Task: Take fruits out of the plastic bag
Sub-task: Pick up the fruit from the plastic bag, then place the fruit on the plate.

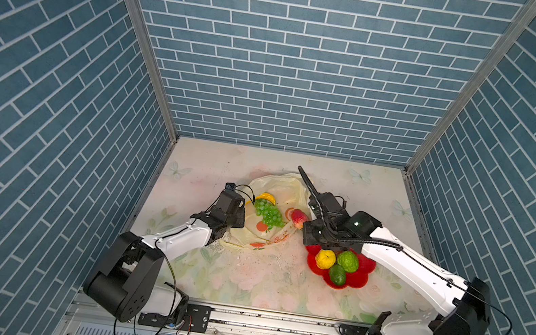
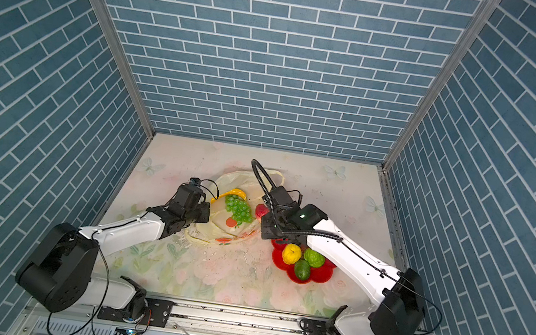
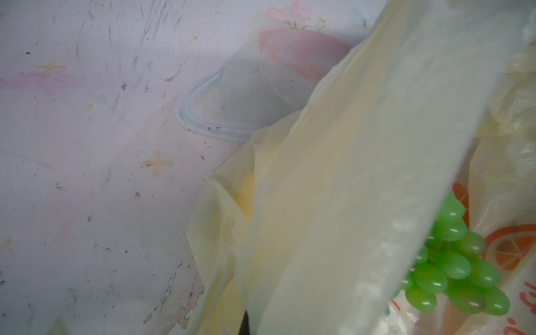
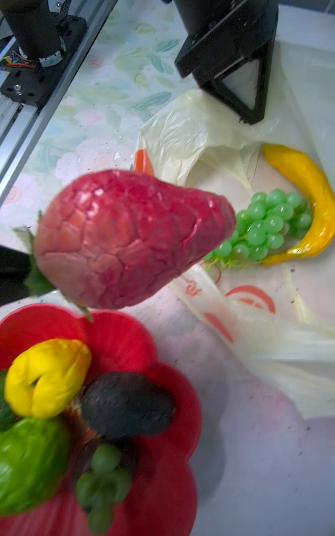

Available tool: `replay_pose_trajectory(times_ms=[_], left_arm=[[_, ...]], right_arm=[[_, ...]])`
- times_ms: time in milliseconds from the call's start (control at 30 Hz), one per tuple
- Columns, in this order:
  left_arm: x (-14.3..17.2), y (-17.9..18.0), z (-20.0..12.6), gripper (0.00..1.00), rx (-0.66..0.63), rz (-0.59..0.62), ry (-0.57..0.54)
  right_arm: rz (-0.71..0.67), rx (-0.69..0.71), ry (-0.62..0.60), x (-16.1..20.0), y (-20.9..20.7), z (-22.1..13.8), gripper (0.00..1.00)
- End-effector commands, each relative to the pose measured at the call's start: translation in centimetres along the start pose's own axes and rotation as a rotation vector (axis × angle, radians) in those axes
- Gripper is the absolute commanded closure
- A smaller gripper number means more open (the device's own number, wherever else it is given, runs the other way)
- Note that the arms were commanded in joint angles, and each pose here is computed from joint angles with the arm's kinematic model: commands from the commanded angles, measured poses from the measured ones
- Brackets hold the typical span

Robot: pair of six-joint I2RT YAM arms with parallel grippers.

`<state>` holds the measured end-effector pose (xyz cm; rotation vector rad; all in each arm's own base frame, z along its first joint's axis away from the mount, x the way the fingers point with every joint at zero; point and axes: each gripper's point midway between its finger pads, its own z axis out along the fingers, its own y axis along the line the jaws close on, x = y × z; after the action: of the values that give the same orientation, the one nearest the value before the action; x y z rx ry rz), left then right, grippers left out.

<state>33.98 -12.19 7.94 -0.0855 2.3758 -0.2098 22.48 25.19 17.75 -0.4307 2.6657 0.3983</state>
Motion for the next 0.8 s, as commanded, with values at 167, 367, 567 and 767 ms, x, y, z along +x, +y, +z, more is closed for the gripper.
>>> replay_pose_trajectory(times_ms=[167,367,567,767], left_arm=[[-0.6,-0.2,0.0,0.97,-0.009,0.016,-0.003],[-0.5,-0.2,0.0,0.97,-0.008,0.015,-0.002],[-0.5,-0.2,0.0,0.97,-0.007,0.015,-0.003],[-0.6,-0.2,0.0,0.97,-0.007,0.016,-0.004]], right_arm=[[0.058,0.156,0.254,6.8,-6.6,-3.8,1.00],[0.071,0.236,0.375,9.1,-9.2,-3.9,1.00],[0.083,0.285,0.415,9.7,-11.2,-3.1,1.00],[0.086,0.297,0.438,9.5,-12.1,-1.9,1.00]])
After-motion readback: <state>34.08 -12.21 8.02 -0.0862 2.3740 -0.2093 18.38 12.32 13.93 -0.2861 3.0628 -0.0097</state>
